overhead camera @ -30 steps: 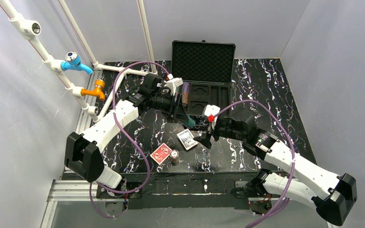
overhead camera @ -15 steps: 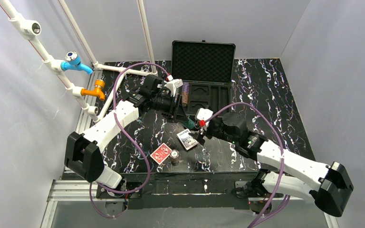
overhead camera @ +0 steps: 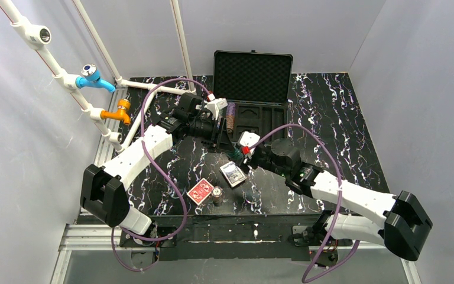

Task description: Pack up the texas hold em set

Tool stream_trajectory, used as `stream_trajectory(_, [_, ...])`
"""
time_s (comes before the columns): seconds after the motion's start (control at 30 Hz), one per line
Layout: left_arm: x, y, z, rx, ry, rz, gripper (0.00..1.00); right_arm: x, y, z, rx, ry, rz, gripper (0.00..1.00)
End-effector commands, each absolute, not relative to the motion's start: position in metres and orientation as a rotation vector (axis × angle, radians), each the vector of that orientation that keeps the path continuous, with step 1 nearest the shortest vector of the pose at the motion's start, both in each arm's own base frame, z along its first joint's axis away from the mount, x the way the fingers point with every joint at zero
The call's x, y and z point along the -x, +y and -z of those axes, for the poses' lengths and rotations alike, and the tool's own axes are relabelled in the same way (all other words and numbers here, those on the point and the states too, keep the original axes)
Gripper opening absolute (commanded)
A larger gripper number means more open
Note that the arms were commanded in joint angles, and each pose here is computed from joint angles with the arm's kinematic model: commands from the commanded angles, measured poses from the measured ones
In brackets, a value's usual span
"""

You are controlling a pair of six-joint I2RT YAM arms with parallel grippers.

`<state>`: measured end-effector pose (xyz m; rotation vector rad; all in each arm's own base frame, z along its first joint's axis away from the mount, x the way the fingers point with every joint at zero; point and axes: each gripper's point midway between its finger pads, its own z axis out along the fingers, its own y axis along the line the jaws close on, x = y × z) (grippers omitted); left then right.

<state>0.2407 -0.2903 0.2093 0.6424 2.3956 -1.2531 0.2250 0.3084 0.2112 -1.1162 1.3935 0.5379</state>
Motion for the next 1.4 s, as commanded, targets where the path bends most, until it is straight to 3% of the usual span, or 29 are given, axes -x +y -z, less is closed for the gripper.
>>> stream_trajectory(0.0, [-0.237, -0.296, -0.231, -0.675, 2.308, 1.33, 0.0, -0.228, 0.317, -0.221, 1.088, 1.348, -0.547, 0.76])
stream_trajectory(0.4, [-0.235, -0.297, -0.232, -0.678, 2.302, 1.351, 0.0, -0.225, 0.327, -0.207, 1.12, 1.362, -0.572, 0.66])
stream_trajectory(0.53, [-0.236, -0.297, -0.231, -0.675, 2.307, 1.349, 0.0, -0.214, 0.334, -0.209, 1.157, 1.343, -0.605, 0.34])
stream_trajectory(0.67, [-0.238, -0.296, -0.23, -0.671, 2.314, 1.341, 0.0, -0.202, 0.336, -0.209, 1.197, 1.338, -0.631, 0.11])
stream_trajectory(0.8, [-0.241, -0.293, -0.229, -0.663, 2.316, 1.318, 0.0, -0.197, 0.334, -0.213, 1.196, 1.33, -0.64, 0.04])
stream_trajectory(0.9, [-0.239, -0.293, -0.228, -0.672, 2.316, 1.323, 0.1, -0.195, 0.333, -0.213, 1.195, 1.329, -0.65, 0.01])
stream_trajectory(0.93, [-0.239, -0.294, -0.228, -0.681, 2.312, 1.328, 0.18, -0.194, 0.332, -0.213, 1.195, 1.331, -0.654, 0.01])
stream_trajectory(1.03, [-0.237, -0.293, -0.228, -0.695, 2.303, 1.328, 0.58, -0.191, 0.332, -0.212, 1.202, 1.332, -0.665, 0.01])
stream_trajectory(1.1, [-0.237, -0.291, -0.228, -0.7, 2.295, 1.313, 0.77, -0.189, 0.331, -0.209, 1.208, 1.339, -0.67, 0.01])
stream_trajectory(1.23, [-0.237, -0.288, -0.231, -0.709, 2.261, 1.287, 0.96, -0.186, 0.326, -0.207, 1.188, 1.361, -0.681, 0.01])
stream_trajectory(1.37, [-0.24, -0.285, -0.233, -0.7, 2.244, 1.243, 0.98, -0.188, 0.318, -0.208, 1.098, 1.409, -0.696, 0.01])
